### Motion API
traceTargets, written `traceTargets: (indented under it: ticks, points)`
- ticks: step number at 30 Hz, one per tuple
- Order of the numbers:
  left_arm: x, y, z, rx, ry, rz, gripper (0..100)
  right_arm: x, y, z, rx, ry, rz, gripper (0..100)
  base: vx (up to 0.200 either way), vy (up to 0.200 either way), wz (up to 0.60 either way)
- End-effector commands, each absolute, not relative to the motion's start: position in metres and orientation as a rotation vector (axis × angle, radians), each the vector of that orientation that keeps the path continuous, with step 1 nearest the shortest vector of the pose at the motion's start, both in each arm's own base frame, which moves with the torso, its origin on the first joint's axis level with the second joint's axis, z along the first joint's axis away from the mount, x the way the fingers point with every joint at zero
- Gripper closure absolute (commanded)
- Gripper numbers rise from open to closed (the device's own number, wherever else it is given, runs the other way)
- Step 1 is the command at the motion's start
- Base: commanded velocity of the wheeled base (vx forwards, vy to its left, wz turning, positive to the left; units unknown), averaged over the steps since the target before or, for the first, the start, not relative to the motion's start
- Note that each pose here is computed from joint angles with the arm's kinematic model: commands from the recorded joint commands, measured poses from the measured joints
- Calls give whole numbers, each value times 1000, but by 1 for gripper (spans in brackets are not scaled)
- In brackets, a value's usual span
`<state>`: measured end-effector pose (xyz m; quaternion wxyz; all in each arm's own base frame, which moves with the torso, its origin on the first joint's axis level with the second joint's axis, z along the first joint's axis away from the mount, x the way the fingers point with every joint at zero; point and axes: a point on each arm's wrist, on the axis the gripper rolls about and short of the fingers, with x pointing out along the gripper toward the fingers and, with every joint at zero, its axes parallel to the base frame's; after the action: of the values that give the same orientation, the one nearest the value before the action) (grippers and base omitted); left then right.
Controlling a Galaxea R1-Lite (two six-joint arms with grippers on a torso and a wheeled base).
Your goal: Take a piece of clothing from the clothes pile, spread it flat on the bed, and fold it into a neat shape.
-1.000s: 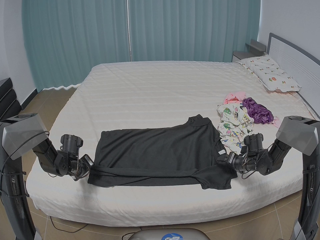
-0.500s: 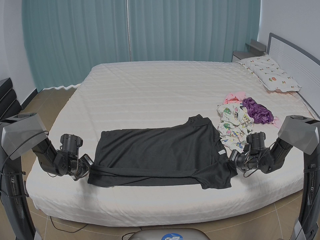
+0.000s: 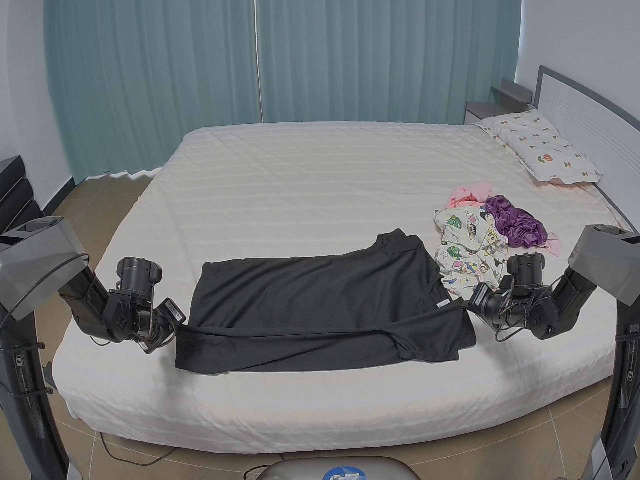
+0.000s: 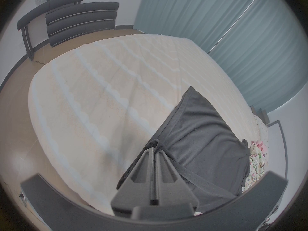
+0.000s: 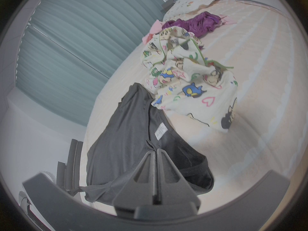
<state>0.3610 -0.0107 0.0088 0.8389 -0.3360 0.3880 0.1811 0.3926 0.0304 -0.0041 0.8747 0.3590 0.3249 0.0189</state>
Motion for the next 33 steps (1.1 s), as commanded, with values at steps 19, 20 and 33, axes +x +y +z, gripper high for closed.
traceTargets:
  ticks: [19, 20, 33]
  points:
    - [328, -7, 77, -749, 841, 323, 100, 343, 15, 42, 833, 620, 125, 100, 0, 0, 0]
    - [326, -7, 78, -747, 844, 324, 100, 340, 15, 42, 831, 620, 127, 100, 0, 0, 0]
    - [302, -8, 81, -738, 884, 324, 100, 308, 10, 51, 832, 620, 121, 100, 0, 0, 0]
